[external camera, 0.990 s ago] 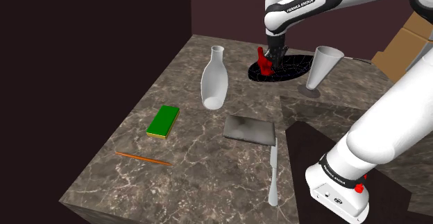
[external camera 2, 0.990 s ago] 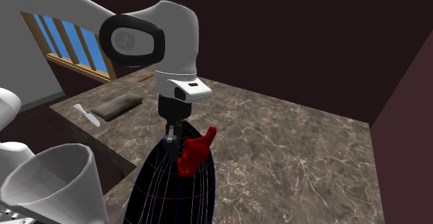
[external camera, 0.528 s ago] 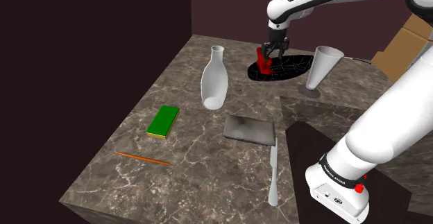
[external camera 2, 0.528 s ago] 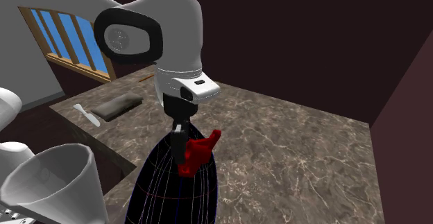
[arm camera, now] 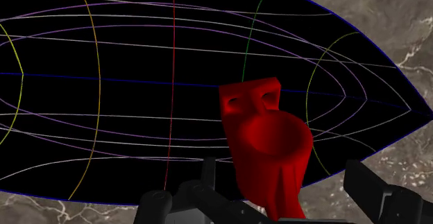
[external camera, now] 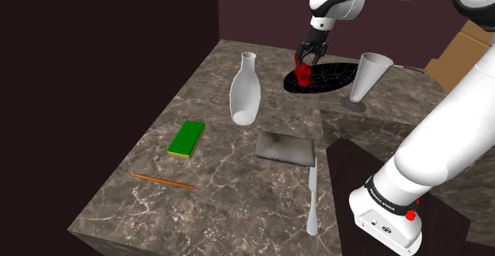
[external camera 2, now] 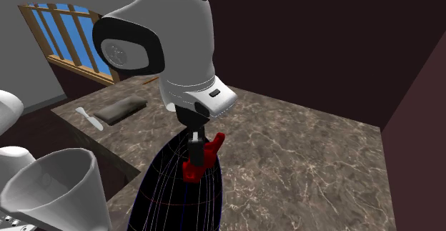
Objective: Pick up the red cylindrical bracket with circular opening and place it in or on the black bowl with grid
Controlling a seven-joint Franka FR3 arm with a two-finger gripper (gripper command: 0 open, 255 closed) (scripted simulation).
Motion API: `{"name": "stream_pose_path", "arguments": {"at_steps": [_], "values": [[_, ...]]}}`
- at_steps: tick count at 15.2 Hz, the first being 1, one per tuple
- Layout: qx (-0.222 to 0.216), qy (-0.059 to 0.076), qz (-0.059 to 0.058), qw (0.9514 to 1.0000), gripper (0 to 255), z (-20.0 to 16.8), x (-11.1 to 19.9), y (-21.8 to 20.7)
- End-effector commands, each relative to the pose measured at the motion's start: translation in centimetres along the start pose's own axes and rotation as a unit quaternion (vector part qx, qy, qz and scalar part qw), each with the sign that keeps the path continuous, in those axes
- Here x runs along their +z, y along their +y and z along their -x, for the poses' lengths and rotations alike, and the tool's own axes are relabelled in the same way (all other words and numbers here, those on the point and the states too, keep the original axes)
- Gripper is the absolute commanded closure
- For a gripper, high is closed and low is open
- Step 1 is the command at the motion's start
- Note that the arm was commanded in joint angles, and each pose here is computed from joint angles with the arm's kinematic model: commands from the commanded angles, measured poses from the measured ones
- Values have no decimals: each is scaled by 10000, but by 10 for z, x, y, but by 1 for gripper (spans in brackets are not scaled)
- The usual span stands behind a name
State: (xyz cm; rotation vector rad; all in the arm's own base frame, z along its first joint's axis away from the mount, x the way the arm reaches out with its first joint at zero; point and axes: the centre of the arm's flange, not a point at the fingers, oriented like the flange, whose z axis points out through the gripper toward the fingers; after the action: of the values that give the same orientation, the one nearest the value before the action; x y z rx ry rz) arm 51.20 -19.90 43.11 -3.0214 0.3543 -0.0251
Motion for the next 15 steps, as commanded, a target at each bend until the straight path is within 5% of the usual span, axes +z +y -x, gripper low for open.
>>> {"name": "stream_pose_path", "arguments": {"at_steps": [1,10,11,15], "values": [[-2,5,-7,10000,0,-1,11,-1],[-2,4,-7,10000,0,-1,19,-1],[-2,4,-7,10000,255,-1,19,-1],[-2,4,-7,10000,255,-1,19,-1]]}}
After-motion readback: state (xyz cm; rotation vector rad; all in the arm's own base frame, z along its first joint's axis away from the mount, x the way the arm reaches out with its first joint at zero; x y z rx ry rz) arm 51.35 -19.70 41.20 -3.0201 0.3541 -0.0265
